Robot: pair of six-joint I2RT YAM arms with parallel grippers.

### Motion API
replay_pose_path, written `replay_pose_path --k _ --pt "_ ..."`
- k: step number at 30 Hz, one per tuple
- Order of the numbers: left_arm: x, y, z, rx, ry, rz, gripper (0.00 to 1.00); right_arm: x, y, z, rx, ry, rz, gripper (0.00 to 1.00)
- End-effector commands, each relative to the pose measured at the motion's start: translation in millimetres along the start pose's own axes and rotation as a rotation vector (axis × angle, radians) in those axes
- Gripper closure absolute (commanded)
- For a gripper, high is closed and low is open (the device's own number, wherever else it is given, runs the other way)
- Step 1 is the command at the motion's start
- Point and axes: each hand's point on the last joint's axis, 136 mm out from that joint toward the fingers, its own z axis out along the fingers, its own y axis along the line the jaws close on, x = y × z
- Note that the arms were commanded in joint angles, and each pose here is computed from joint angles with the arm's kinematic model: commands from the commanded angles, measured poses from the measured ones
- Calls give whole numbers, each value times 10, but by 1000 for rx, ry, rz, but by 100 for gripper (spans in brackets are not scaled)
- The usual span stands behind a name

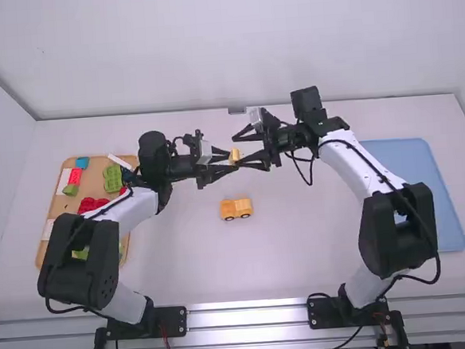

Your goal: Assemble lego blocks to make yellow taxi

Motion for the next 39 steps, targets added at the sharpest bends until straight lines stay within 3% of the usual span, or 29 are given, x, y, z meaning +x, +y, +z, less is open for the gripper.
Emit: replay_pose_path --k 1,8,19,35,39 --pt "-74 96 11 -45 -11 -87 86 -175 24 -24 -38 -60 -29 32" --pt "-195 103 35 -50 -42 -31 87 -279 4 27 -47 -83 -120 41" --pt "-298 221 36 -122 -69 -9 86 -381 -143 34 -2 -82 -90 53" --pt "-387 224 27 -124 -94 17 81 -423 -209 31 25 -82 -142 57" --pt "-358 223 30 -123 -86 18 80 -447 -170 17 2 -99 -139 48"
